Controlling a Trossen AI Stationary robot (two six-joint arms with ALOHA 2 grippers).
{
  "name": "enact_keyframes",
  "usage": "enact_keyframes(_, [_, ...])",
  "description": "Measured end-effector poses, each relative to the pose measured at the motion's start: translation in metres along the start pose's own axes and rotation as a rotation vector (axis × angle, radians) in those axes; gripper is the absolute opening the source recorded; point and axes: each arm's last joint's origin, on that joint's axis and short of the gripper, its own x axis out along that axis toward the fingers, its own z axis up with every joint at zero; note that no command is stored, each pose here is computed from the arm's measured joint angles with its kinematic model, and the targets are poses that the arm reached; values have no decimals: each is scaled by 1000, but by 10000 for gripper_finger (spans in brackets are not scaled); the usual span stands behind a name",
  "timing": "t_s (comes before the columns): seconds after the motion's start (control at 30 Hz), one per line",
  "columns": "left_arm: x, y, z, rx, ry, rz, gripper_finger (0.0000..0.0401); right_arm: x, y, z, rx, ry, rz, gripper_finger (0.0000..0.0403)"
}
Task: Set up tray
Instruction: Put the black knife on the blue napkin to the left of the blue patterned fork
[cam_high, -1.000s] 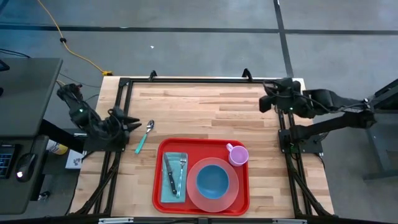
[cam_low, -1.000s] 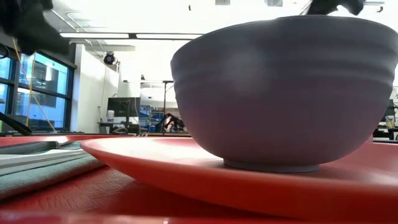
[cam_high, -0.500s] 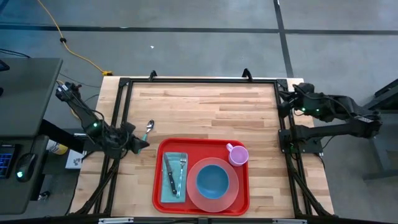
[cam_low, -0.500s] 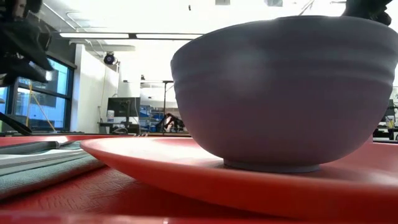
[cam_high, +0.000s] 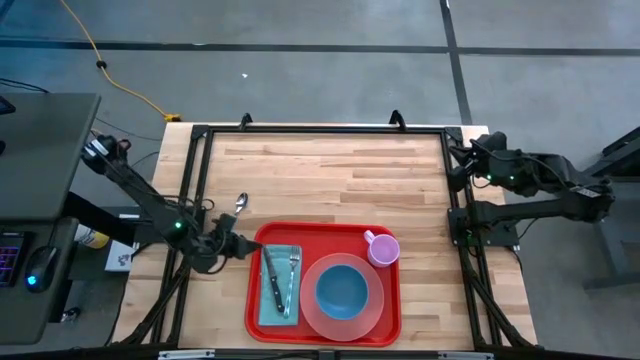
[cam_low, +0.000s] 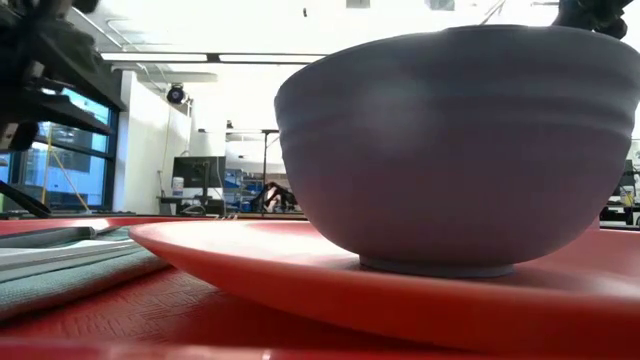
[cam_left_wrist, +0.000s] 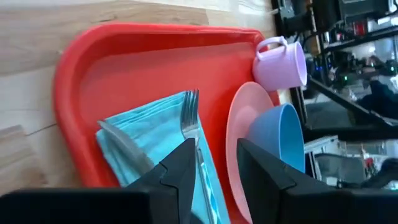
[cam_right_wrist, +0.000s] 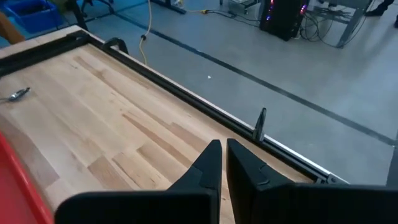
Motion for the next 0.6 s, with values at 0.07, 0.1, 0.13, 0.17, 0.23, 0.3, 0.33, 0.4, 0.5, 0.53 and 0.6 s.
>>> enact_keyframes(0.07, [8, 0, -4, -5, -6, 6, 150, 1, 1, 0, -20, 3, -2, 0])
enact_keyframes(0.1, [12, 0, -6, -9, -11, 8, 150, 1, 1, 0, -25, 3, -5, 0])
enact_keyframes(0.13, [16, 0, -8, -14, -17, 9, 150, 1, 1, 0, -26, 3, -5, 0])
enact_keyframes(0.17, [20, 0, -9, -18, -24, 13, 150, 1, 1, 0, -27, 5, -6, 0])
enact_keyframes(0.23, [30, 1, -11, -27, -38, 24, 150, 2, 2, 0, -29, 6, -5, 0])
enact_keyframes(0.3, [38, 2, -11, -32, -46, 36, 150, 1, 2, 0, -28, 7, -3, 0])
enact_keyframes(0.33, [41, 3, -12, -32, -47, 44, 150, 1, 2, 0, -28, 7, -3, 0])
enact_keyframes(0.4, [47, 6, -12, -31, -51, 64, 150, 1, 2, 0, -28, 8, 1, 0])
enact_keyframes(0.5, [51, 8, -9, -34, -49, 90, 149, 1, 2, 0, -28, 14, 13, 0])
enact_keyframes(0.53, [52, 9, -8, -29, -48, 106, 149, 1, 2, 0, -28, 16, 16, 0])
enact_keyframes(0.6, [53, 13, -6, -7, -60, 144, 149, 1, 2, 0, -28, 18, 21, 0])
